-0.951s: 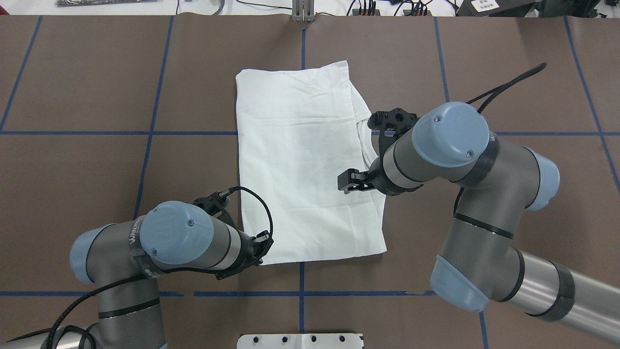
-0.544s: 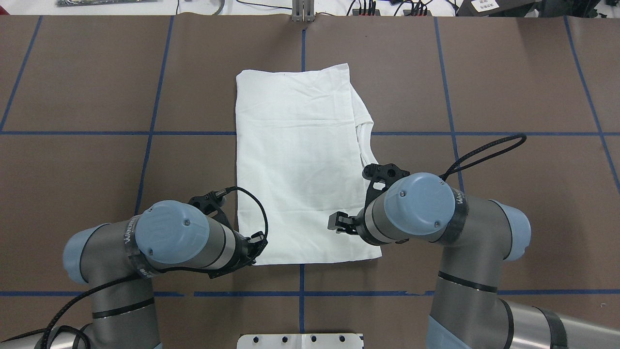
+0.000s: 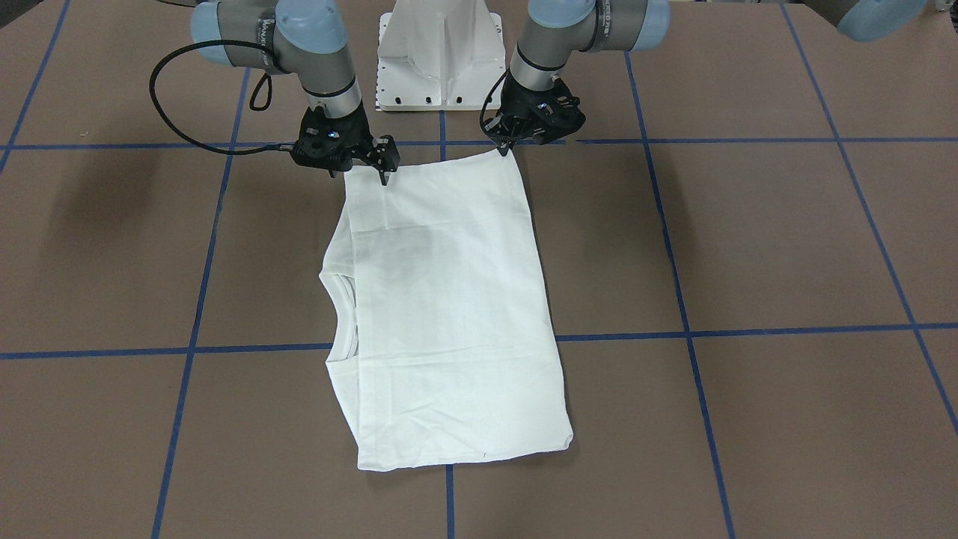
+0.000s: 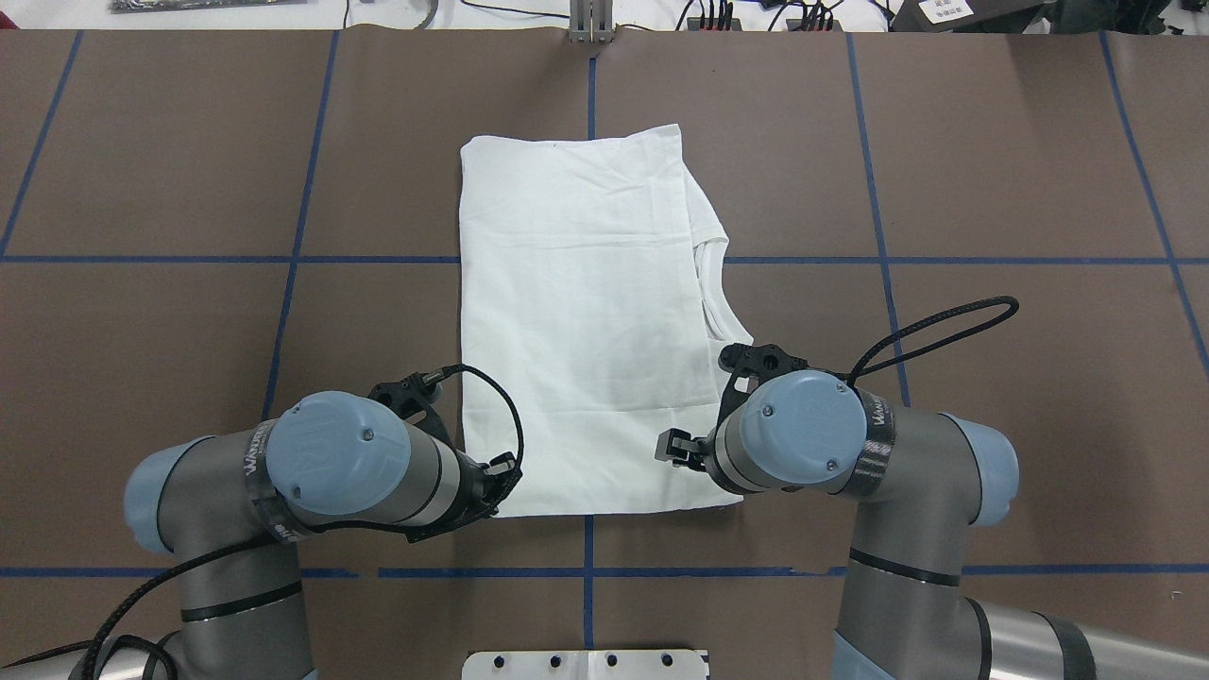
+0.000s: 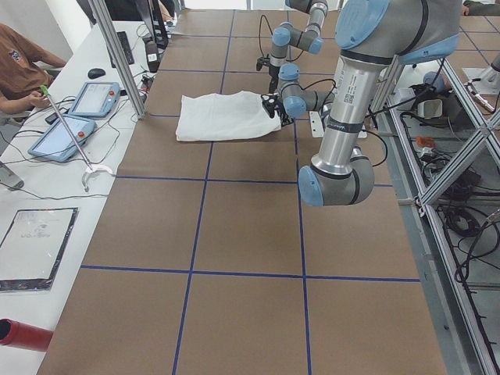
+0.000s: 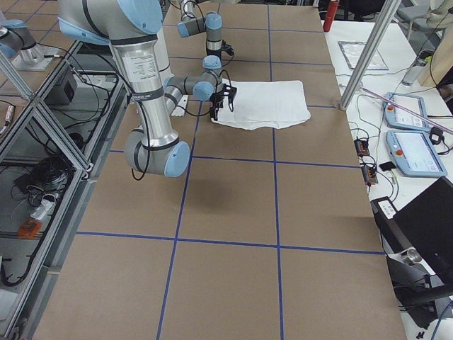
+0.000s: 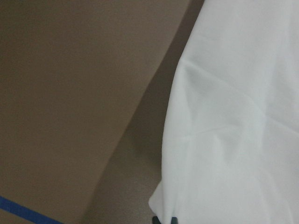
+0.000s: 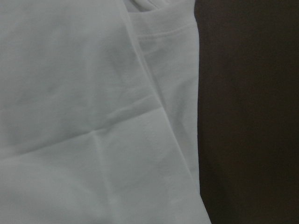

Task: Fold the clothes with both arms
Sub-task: 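Grasp the shirt's near edge with both grippers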

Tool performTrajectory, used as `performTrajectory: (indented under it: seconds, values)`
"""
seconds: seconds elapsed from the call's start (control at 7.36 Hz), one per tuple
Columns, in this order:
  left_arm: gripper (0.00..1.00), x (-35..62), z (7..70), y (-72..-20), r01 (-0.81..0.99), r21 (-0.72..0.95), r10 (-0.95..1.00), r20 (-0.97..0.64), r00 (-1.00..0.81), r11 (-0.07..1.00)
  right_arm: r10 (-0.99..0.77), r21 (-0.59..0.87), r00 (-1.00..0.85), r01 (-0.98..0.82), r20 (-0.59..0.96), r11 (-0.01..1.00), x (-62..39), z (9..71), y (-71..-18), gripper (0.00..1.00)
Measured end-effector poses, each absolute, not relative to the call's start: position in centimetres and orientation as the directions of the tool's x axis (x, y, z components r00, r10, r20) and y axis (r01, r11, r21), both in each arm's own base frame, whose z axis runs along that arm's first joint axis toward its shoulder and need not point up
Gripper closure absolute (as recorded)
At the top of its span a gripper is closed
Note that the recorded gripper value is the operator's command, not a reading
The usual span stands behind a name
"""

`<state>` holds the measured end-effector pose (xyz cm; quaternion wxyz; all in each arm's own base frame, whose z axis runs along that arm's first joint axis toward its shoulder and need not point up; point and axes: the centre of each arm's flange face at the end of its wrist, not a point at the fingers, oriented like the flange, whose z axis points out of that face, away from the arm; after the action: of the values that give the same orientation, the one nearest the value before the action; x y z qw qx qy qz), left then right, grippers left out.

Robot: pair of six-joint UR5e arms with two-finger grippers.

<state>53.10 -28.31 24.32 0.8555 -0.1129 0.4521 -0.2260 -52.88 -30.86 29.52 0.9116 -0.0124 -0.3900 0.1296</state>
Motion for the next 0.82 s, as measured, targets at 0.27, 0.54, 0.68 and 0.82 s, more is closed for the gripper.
performTrajectory:
  seconds: [0.27,0.54,0.68,0.82]
  values:
    - [1.0,53.1,24.3,-28.3,0.285,-0.397,-0.488,-0.723,0.489,0.873,0.247,-0.126,0.678,-0.223,0.693,0.967,-53.9,30.3,-30.7,0.0]
    - [1.0,53.1,24.3,-28.4,0.288,-0.396,-0.489,-0.723,0.488,0.872,0.245,-0.127,0.688,-0.218,0.683,0.968,-54.9,30.8,-30.6,0.0]
    - [1.0,53.1,24.3,-28.5,0.289,-0.395,-0.49,-0.723,0.487,0.872,0.244,-0.127,0.69,-0.217,0.681,0.968,-55.3,30.7,-30.6,0.0]
    - [1.0,53.1,24.3,-28.5,0.29,-0.395,-0.49,-0.723,0.487,0.872,0.244,-0.127,0.69,-0.217,0.682,0.968,-55.7,30.5,-30.7,0.0]
